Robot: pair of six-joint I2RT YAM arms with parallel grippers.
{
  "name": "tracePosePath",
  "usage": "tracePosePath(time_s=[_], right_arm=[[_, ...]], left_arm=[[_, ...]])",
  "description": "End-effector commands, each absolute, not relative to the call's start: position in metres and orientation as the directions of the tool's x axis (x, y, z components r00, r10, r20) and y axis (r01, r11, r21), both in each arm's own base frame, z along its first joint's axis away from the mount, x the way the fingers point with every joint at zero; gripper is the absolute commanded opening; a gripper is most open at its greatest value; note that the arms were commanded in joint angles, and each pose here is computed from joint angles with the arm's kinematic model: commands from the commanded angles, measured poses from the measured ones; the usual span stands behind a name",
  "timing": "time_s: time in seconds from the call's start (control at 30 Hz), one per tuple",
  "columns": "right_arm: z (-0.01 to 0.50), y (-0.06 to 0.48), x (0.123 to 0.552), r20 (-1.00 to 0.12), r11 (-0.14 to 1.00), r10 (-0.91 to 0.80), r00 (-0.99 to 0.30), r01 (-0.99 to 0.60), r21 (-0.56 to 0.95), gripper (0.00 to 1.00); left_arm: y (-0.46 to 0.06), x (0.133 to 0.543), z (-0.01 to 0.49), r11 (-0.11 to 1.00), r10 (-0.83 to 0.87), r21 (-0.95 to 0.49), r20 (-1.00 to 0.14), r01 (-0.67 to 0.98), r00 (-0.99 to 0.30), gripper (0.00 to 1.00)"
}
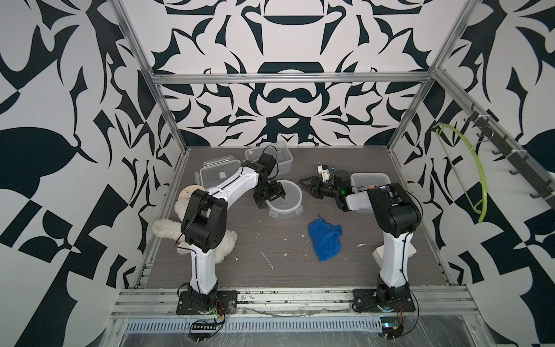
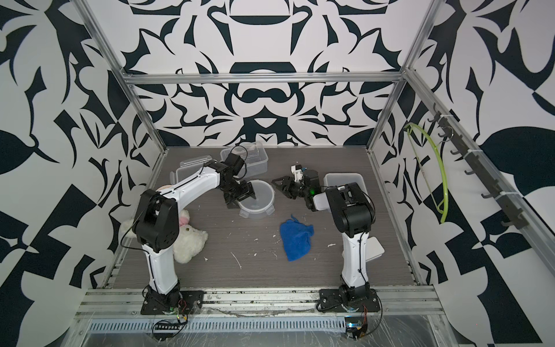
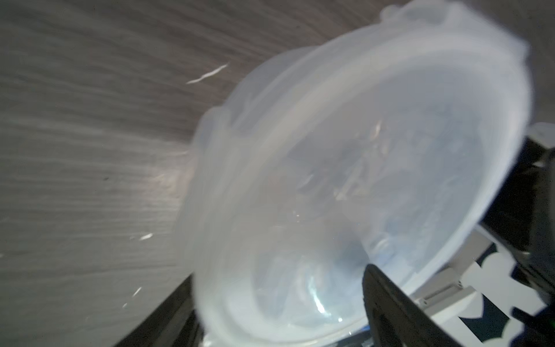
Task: Wipe the insides of the lunch boxes
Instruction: Adjust the lunch box at the center of the board.
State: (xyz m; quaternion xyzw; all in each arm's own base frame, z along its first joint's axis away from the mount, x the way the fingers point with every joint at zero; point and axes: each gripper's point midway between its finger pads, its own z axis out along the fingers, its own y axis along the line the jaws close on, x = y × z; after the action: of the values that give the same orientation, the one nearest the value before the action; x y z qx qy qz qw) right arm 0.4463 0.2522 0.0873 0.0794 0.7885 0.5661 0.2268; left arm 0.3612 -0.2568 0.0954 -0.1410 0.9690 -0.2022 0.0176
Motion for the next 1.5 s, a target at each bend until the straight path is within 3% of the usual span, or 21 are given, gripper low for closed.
tracePosePath(time_s=[0.0, 0.23, 0.63, 1.07, 1.17, 1.27, 1.4, 1.47], right_arm=[[0.114, 0.255, 0.440, -0.316, 0.320, 0.375, -0.872, -0.199, 0.926, 0.56], [0.110, 0.244, 0.438, -0.286, 0.288, 0.406, -0.868, -0.176, 0.941, 0.55], [0.108, 0.223, 0.432, -0.209, 0.182, 0.490, -0.846, -0.135, 0.974, 0.50], [0.107, 0.229, 0.422, -0.194, 0.174, 0.498, -0.845, -0.122, 0.977, 0.07], [0.101, 0.235, 0.419, -0.217, 0.252, 0.469, -0.856, -0.106, 0.962, 0.00], [0.084, 0.241, 0.410, -0.259, 0.441, 0.394, -0.882, -0.066, 0.895, 0.00], [0.061, 0.231, 0.393, -0.349, 0.804, 0.206, -0.914, -0.046, 0.593, 0.00], [0.058, 0.229, 0.389, -0.339, 0.865, 0.145, -0.929, -0.048, 0.500, 0.00]], left_arm=[[-0.272, 0.392, 0.090, 0.857, -0.286, -0.448, -0.006, -0.253, -0.958, 0.81], [-0.292, 0.431, 0.087, 0.865, -0.241, -0.458, -0.023, -0.204, -0.970, 0.77], [-0.293, 0.430, 0.060, 0.874, -0.234, -0.432, 0.028, -0.222, -0.972, 0.75], [-0.297, 0.421, 0.035, 0.864, -0.233, -0.439, 0.083, -0.246, -0.969, 0.74], [-0.301, 0.422, 0.033, 0.857, -0.229, -0.456, 0.080, -0.240, -0.970, 0.74], [-0.302, 0.421, 0.030, 0.855, -0.227, -0.459, 0.085, -0.240, -0.970, 0.73], [-0.303, 0.421, 0.030, 0.855, -0.223, -0.462, 0.085, -0.236, -0.971, 0.73], [-0.303, 0.422, 0.030, 0.854, -0.220, -0.465, 0.086, -0.234, -0.972, 0.73]])
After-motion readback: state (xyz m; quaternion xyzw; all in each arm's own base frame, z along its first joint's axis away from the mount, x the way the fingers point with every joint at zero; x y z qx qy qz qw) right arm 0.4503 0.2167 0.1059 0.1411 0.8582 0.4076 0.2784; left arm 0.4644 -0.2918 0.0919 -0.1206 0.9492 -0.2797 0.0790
